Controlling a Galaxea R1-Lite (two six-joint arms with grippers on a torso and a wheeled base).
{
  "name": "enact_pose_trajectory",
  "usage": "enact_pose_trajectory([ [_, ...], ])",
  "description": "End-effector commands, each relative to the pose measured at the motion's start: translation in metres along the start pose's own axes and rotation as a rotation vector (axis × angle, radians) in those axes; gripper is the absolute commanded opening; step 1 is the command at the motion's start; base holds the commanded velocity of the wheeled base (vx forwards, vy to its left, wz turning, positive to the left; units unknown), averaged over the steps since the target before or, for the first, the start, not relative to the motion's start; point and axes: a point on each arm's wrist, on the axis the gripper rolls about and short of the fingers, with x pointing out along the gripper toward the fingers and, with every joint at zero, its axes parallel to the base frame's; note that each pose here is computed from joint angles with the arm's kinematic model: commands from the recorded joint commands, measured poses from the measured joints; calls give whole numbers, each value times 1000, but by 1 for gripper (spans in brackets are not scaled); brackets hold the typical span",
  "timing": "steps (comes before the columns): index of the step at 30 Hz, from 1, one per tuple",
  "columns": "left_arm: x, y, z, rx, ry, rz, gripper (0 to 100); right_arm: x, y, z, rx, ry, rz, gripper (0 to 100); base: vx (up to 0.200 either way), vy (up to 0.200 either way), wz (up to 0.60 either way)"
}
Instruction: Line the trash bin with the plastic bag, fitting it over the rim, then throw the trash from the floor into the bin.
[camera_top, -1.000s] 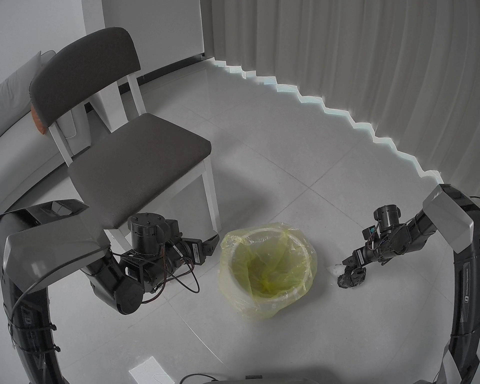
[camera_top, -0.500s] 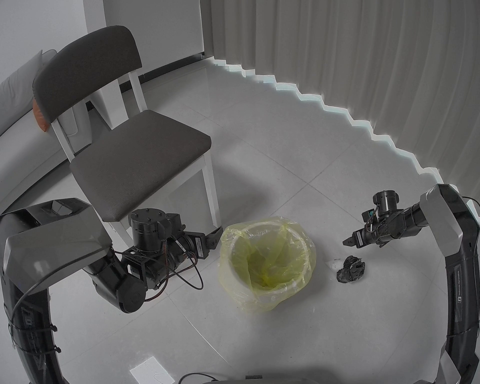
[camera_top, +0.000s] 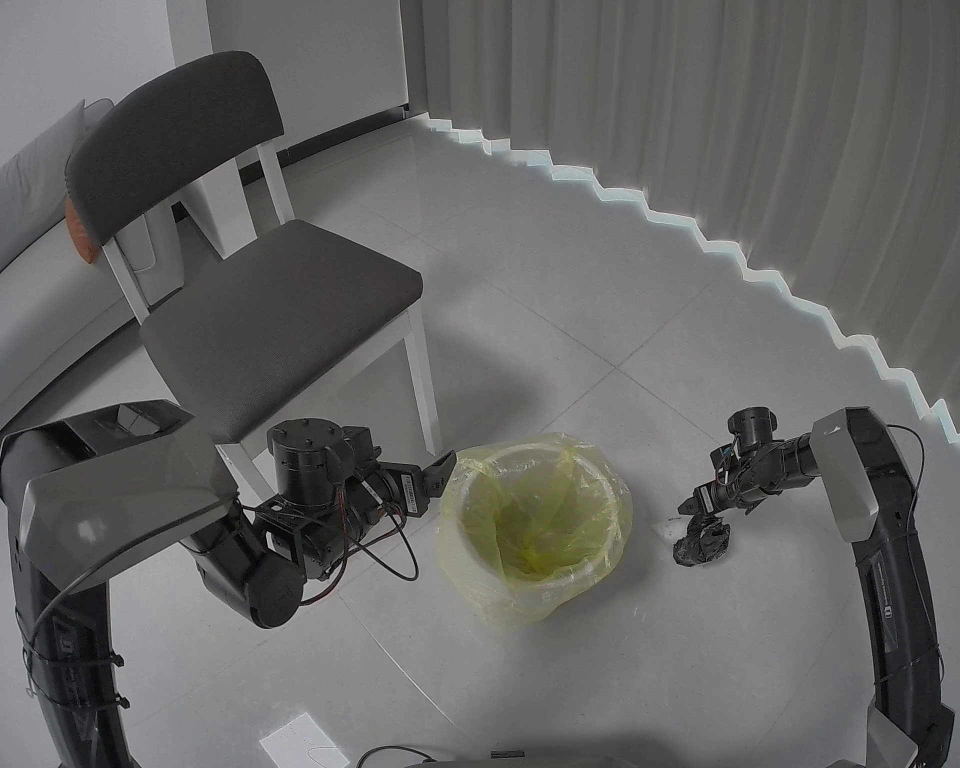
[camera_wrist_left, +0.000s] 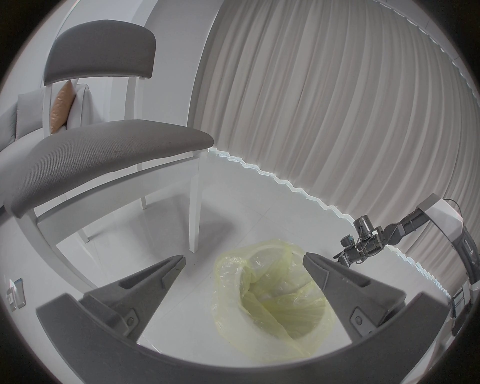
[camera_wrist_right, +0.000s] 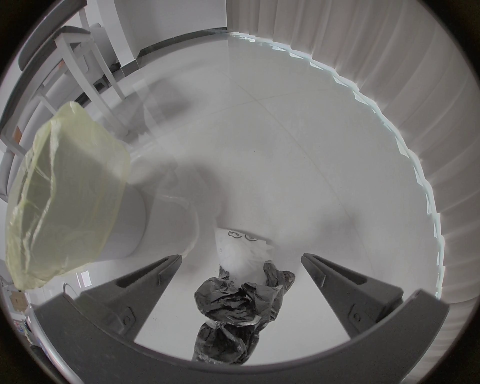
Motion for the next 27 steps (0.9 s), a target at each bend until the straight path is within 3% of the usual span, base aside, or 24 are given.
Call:
enact_pose_trajectory([
  [1, 3, 1, -5, 0, 8, 2, 100, 16, 1, -14, 2, 31, 7, 100, 0, 0, 0],
  [15, 6, 0, -7, 2, 7, 1, 100, 19, 0, -21, -20, 78, 17, 100, 0, 0, 0],
  [16, 6, 0, -7, 2, 7, 3, 100, 19, 0, -22, -26, 80, 16, 0, 0, 0, 0],
  [25, 7, 0, -8, 2, 5, 2, 100, 15, -1, -16, -27, 67, 12, 0, 0, 0, 0],
  [27, 7, 0, -8, 2, 5, 4, 100, 0, -4, -4, -26, 41, 4, 0, 0, 0, 0],
])
